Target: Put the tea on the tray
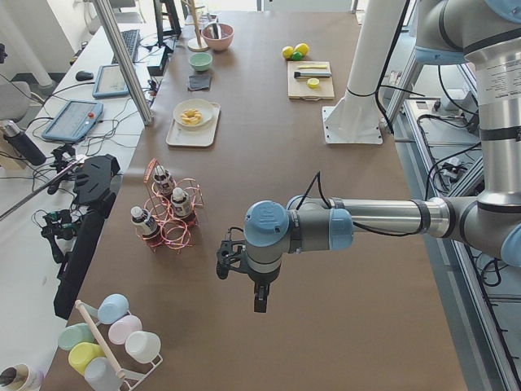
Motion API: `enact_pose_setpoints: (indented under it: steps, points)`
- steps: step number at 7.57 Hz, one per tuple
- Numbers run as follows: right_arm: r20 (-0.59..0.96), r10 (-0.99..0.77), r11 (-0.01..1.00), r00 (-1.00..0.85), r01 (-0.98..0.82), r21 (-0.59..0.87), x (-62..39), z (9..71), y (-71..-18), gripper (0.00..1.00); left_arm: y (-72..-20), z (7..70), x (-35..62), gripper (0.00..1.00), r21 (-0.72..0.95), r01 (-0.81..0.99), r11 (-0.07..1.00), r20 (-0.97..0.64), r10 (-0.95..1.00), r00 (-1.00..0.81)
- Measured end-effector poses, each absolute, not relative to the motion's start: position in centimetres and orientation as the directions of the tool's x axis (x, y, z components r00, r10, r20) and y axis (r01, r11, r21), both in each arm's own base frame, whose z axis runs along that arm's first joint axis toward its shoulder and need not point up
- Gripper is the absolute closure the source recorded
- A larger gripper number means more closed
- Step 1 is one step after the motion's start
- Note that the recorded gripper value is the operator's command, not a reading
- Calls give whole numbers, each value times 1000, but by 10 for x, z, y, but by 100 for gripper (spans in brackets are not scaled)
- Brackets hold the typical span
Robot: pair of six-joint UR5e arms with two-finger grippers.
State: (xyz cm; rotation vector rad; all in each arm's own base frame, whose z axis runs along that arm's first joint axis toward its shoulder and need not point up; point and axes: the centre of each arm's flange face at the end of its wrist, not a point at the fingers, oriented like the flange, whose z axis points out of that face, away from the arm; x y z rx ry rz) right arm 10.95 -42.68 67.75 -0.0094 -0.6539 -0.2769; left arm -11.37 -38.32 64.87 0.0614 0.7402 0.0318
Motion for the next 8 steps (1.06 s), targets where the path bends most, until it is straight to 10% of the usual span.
enact_pose_setpoints:
  steps: [8]
  points:
    - [602, -252, 963, 758, 258, 78, 109, 678, -426, 0, -385, 638, -113, 3, 88, -6, 996, -676, 65, 734]
